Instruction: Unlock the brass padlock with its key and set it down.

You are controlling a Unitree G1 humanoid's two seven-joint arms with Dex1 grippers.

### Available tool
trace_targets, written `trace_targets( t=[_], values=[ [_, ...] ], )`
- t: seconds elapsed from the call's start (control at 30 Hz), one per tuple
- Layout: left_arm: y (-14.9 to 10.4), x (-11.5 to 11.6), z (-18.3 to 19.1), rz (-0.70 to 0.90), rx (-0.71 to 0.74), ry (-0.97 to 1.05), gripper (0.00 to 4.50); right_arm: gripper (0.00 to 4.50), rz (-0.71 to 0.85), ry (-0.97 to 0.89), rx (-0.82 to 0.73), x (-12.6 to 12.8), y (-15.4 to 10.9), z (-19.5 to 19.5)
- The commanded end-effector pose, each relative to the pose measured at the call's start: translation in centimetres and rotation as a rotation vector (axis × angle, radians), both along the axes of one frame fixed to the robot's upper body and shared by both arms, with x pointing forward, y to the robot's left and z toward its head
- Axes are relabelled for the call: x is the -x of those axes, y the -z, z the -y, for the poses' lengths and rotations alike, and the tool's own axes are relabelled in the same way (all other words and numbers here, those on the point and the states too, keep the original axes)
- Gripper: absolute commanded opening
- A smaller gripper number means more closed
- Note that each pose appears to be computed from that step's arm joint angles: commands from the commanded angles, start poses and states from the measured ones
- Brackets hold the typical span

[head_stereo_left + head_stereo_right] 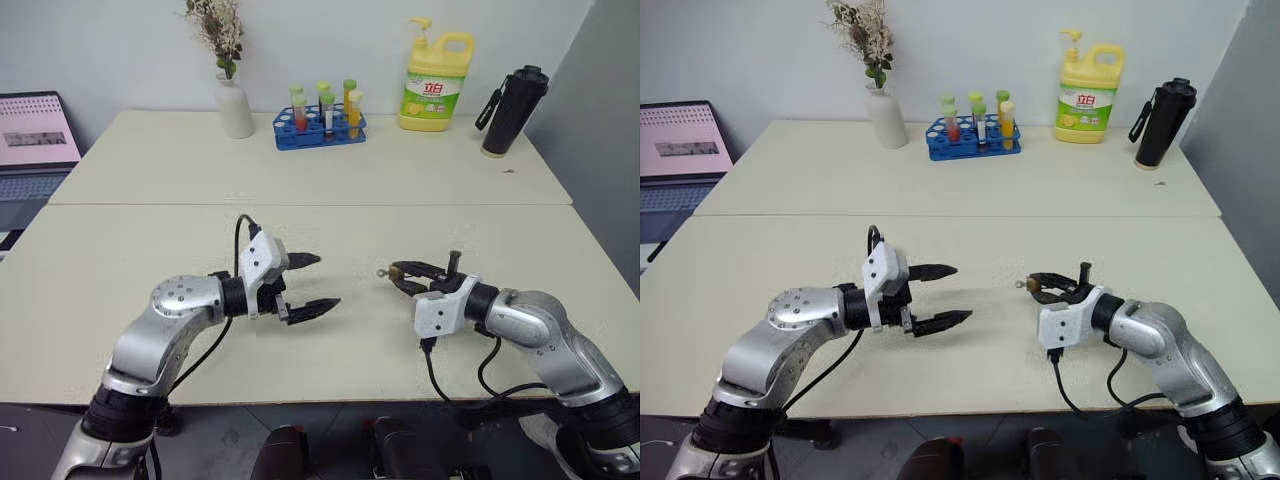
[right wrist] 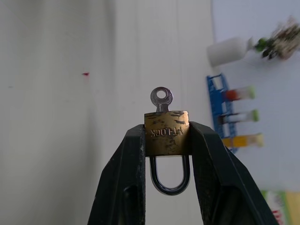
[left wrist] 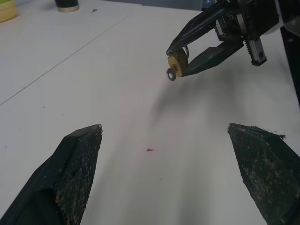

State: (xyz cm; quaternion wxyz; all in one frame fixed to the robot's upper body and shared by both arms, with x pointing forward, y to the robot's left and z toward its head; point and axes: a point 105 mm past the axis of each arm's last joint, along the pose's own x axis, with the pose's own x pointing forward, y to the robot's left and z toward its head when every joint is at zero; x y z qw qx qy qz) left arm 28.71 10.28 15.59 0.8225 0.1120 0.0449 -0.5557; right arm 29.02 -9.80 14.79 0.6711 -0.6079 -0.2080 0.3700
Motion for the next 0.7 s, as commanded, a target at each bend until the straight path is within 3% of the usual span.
trace_targets(
  t=[0.03,0.67,0.7],
  values=[
    [-1.5,-0.3,0.8,0.005,0.037,0.037,4.50,0.93,0.134,-0.047,-0.044,0.3,-2.2,-0.9],
    [-3.7,-1.9,4.1,-0.049,0.108,0.145,4.50,0.93,0.218,-0.140,-0.082,0.1,-4.1,-2.8],
    [-3.8,-2.0,4.1,-0.054,0.114,0.143,4.31,0.93,0.220,-0.143,-0.082,0.1,-4.2,-2.9]
  ],
)
